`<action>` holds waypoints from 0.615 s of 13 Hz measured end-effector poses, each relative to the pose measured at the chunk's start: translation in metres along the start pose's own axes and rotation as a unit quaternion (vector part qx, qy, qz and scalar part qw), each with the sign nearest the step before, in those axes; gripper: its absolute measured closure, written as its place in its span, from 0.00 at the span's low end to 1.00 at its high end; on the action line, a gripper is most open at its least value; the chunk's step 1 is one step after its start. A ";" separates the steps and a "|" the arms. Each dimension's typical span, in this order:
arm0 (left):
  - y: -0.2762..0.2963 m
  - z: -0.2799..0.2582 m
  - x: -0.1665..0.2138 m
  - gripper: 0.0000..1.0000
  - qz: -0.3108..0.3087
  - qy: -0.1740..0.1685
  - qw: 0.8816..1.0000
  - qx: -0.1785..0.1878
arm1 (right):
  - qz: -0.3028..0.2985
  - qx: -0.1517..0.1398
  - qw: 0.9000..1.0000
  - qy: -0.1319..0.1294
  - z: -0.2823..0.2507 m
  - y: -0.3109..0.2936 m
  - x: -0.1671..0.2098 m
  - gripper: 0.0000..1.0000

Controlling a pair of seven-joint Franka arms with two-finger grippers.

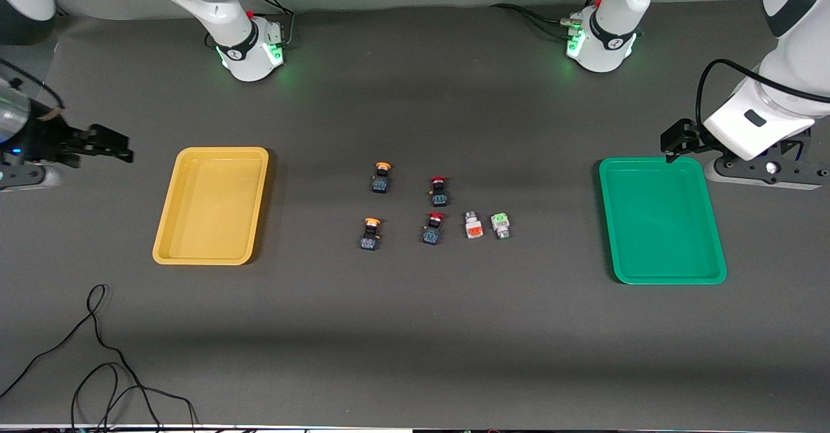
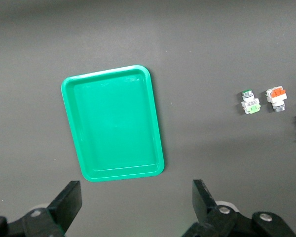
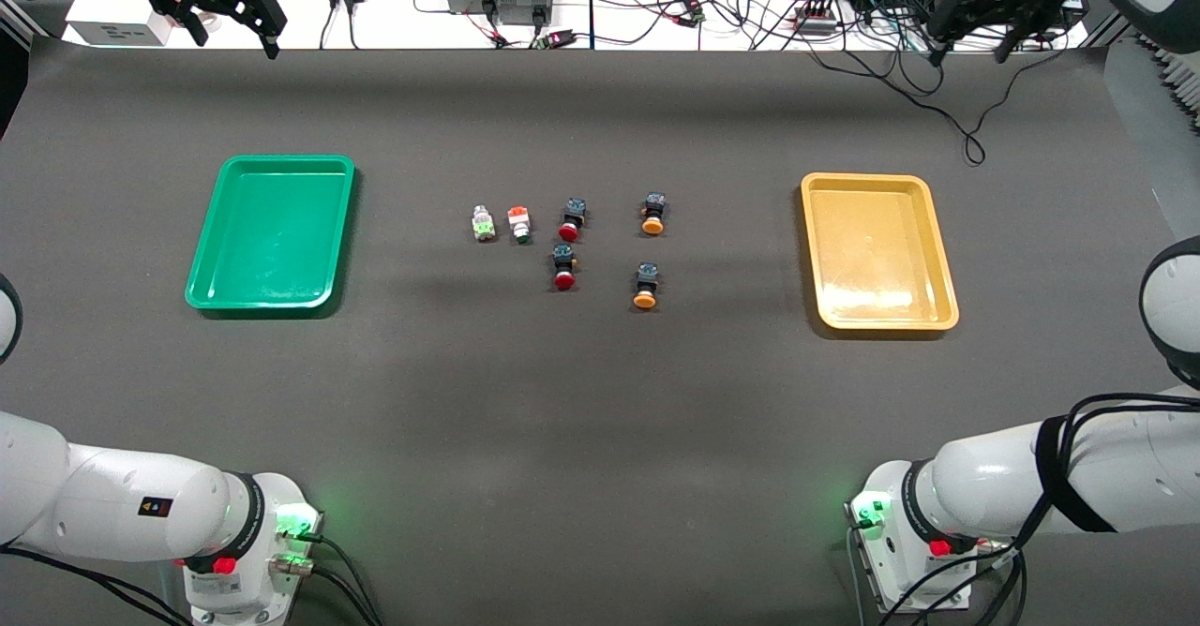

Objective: Place green and yellow buttons in trays

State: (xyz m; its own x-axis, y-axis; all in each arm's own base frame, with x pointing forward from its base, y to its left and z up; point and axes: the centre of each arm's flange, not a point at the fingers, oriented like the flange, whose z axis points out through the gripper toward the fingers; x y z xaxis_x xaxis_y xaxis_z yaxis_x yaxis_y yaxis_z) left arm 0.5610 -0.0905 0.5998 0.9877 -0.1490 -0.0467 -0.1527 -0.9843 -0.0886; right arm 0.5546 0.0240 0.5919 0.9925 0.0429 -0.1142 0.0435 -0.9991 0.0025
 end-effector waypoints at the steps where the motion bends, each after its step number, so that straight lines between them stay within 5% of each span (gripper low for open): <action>1: 0.000 0.000 0.000 0.00 0.000 0.000 1.000 0.000 | 0.007 0.004 1.000 -0.003 0.003 -0.021 -0.001 0.00; 8: 0.000 0.000 0.000 0.00 0.000 0.000 1.000 -0.001 | 0.083 0.010 0.996 0.024 0.045 -0.256 -0.039 0.00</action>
State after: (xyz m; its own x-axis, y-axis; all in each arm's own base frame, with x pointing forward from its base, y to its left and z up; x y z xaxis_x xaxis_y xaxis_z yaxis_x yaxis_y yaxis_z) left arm 0.5611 -0.0901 0.5996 0.9879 -0.1480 -0.0471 -0.1517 -0.9846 -0.0864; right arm 0.4997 0.2773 0.5509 0.9902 -0.1230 -0.0654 -0.1234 -0.9923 -0.0027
